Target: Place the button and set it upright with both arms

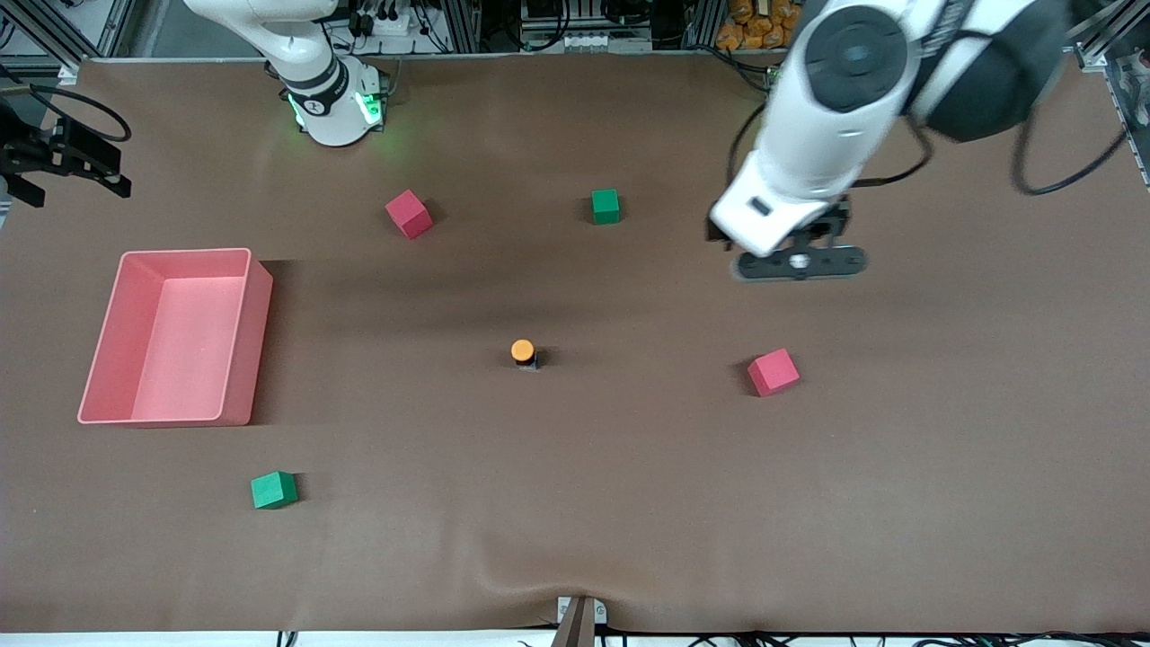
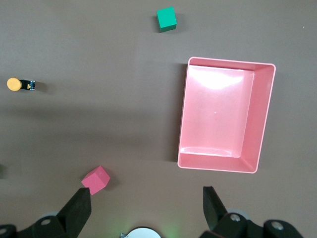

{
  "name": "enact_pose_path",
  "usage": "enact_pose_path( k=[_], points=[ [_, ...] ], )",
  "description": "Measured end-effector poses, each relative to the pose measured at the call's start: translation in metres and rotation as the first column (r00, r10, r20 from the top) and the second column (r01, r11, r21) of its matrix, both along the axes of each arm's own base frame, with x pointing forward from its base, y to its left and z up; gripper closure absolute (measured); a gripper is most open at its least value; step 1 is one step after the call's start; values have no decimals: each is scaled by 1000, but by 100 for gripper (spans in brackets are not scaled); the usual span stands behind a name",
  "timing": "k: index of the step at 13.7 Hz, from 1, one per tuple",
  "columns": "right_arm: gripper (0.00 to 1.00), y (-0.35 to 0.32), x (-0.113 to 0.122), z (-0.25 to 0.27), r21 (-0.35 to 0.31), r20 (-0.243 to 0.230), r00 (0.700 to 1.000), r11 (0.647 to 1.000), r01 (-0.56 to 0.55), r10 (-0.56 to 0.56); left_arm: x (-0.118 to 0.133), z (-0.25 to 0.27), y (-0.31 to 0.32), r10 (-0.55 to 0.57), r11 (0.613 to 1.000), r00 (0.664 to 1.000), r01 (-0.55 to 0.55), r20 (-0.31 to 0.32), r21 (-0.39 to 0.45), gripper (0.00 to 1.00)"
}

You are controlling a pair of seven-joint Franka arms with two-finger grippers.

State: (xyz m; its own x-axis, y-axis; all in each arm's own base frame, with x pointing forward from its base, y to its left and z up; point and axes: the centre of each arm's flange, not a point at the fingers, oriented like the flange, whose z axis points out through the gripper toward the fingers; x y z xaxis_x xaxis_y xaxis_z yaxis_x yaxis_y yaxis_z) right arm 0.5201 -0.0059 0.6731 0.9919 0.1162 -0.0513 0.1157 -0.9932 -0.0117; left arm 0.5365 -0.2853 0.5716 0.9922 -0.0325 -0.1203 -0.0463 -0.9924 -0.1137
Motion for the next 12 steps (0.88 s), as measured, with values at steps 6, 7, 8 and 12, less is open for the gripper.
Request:
enact_pose_path(
  k=[6,7,8,12],
  points=[
    [0,0,0,0,0,0,1000,1000,0,0,11,20,148,-57,998,998,57,-7,-26,0],
    [0,0,0,0,0,0,1000,1000,0,0,11,24,167,-48,998,999,48,-4,-47,0],
    [0,0,0,0,0,0,1000,1000,0,0,11,28,185,-34,997,999,35,9,-67,0],
    [0,0,0,0,0,0,1000,1000,0,0,15,41,241,-10,996,994,19,110,-82,0]
  ],
)
